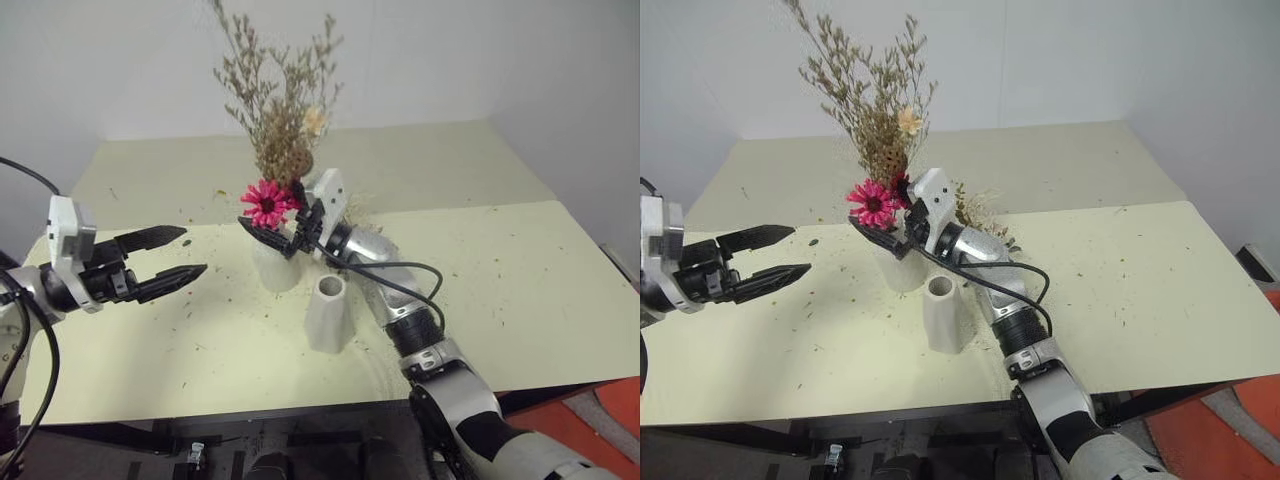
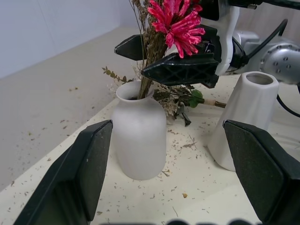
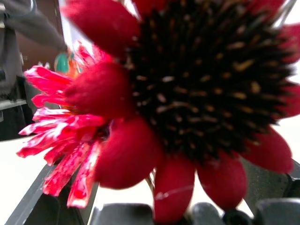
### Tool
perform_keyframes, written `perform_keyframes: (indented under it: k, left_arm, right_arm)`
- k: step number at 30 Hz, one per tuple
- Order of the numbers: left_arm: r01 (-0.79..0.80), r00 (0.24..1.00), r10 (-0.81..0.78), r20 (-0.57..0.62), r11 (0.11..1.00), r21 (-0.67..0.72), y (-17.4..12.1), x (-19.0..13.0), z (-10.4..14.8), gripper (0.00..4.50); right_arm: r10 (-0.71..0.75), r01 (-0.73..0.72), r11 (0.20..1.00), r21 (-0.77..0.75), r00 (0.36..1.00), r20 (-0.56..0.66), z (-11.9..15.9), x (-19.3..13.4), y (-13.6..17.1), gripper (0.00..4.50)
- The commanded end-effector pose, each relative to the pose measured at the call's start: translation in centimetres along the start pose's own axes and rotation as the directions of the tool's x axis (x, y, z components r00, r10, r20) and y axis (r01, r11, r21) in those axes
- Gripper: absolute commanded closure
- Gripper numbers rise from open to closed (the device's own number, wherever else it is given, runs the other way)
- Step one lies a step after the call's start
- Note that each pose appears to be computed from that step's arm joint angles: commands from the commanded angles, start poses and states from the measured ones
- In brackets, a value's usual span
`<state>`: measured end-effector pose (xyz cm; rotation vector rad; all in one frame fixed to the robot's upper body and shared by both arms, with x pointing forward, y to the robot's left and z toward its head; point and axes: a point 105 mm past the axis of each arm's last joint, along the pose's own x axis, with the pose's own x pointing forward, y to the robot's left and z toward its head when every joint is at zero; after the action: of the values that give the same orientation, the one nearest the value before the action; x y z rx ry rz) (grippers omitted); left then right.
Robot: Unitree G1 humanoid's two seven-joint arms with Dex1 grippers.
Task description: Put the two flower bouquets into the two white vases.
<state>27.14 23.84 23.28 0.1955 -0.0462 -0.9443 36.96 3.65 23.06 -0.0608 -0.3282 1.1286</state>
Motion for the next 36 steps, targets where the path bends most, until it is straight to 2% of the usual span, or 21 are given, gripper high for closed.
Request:
perform_keyframes:
  k: [1, 5, 10, 15, 21, 32, 36]
  left_arm:
    - [0.008, 1.0, -0.009, 0.022, 0.999, 0.045, 0.1, 0.2, 0.9, 0.39]
    - [0.019, 0.999, -0.02, 0.025, 0.999, 0.041, 0.1, 0.5, 0.7, 0.39]
    - [0.033, 0.999, -0.034, 0.033, 0.999, 0.041, 0.2, 1.0, 0.7, 0.39]
    - [0.043, 0.998, -0.044, 0.035, 0.998, 0.035, 0.1, 1.2, 0.6, 0.39]
    - [0.06, 0.997, -0.061, 0.04, 0.998, 0.025, -0.1, 1.5, 0.5, 0.39]
    - [0.132, 0.99, -0.132, 0.056, 0.991, 0.02, -0.6, 2.7, 0.7, 0.39]
    - [0.185, 0.981, -0.185, 0.048, 0.983, 0.014, -0.9, 3.2, 0.9, 0.39]
  right_arm:
    - [0.077, -0.083, 0.994, -0.068, 0.993, -0.088, 1.7, -0.1, 0.3, 0.08]
    - [0.069, -0.113, 0.98, -0.162, 0.965, -0.253, 1.4, -0.8, -0.6, 0.08]
    - [0.06, -0.114, 0.98, -0.163, 0.951, -0.304, 2.4, -1.3, -1.2, 0.08]
    - [0.049, -0.122, 0.979, -0.164, 0.919, -0.392, 2.0, -3.4, -2.1, 0.08]
    - [0.031, -0.125, 0.978, -0.168, 0.878, -0.478, 1.4, -7.2, -2.8, 0.08]
    - [-0.156, 0.031, 0.974, -0.226, 0.812, -0.563, 2.7, -14.5, -6.4, 0.08]
    - [-0.168, 0.084, 0.984, -0.158, 0.741, -0.65, 1.6, -17.5, -6.0, 0.08]
